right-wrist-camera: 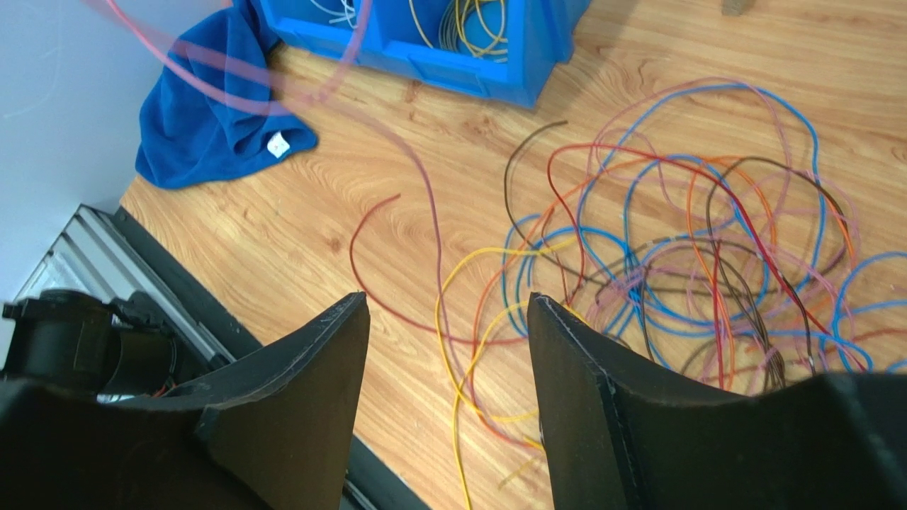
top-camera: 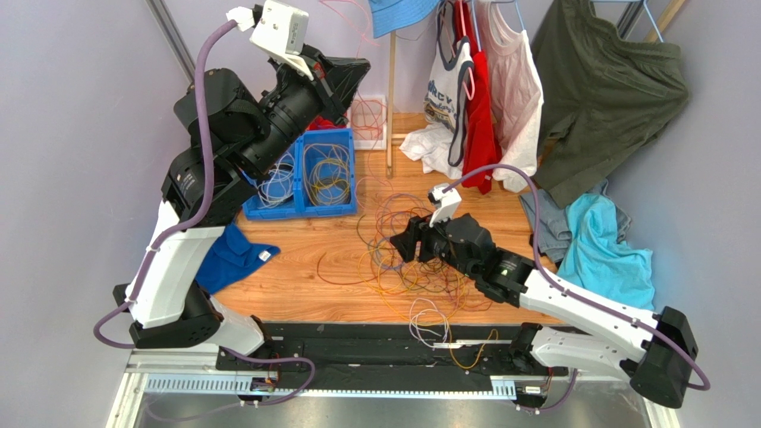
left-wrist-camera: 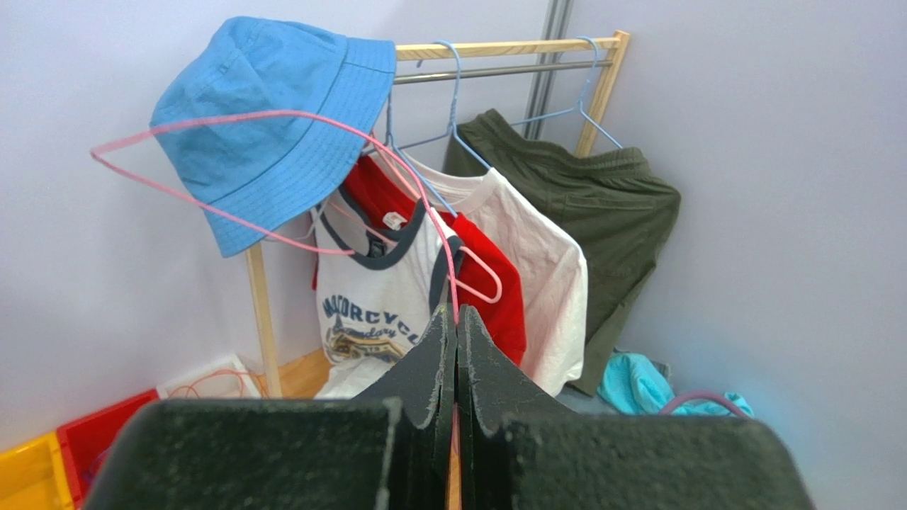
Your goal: Untangle the cables
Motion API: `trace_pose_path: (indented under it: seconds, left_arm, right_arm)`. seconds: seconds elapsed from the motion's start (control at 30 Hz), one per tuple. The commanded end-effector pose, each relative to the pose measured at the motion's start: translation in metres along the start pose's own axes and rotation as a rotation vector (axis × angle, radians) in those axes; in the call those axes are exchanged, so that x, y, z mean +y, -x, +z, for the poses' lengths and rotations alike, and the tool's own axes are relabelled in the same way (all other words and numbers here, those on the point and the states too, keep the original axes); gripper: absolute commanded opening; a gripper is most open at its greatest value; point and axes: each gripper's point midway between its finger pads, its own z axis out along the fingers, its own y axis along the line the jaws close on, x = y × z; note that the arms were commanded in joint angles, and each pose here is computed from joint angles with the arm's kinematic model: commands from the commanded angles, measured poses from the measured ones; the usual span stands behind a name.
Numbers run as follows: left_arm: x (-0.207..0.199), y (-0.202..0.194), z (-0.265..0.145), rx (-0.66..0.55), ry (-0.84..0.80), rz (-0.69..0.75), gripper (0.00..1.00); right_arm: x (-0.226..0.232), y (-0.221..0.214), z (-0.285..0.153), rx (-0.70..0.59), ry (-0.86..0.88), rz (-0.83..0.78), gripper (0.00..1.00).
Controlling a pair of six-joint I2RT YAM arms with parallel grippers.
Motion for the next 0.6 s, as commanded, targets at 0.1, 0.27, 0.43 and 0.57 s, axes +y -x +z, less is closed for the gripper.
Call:
trace_pose_path:
  seconds: [0.1,0.27,0.43,0.57]
  left_arm:
    - [-0.005,0.021,-0.018,-0.044,-0.039,-0.032,0.0]
    - [-0.004,0.018,-0.024,-0.035,-0.044,-0.032,0.0]
    - [0.016,0.009,-0.035,-0.006,0.045,0.009,0.0]
    - [0.055,-0.025,-0.044,0.076,0.238,0.091,0.0]
  right_arm:
    - [0.029,0.055,0.025,-0.167,0.059,0.046,0.6]
    - [0.023,0.051,0.045,-0.159,0.007,0.054,0.39]
    - [0.008,0.052,0.021,-0.142,-0.071,0.06,0.0]
    - [-0.022,0.074,-0.051,-0.24,-0.166,0.076,0.0]
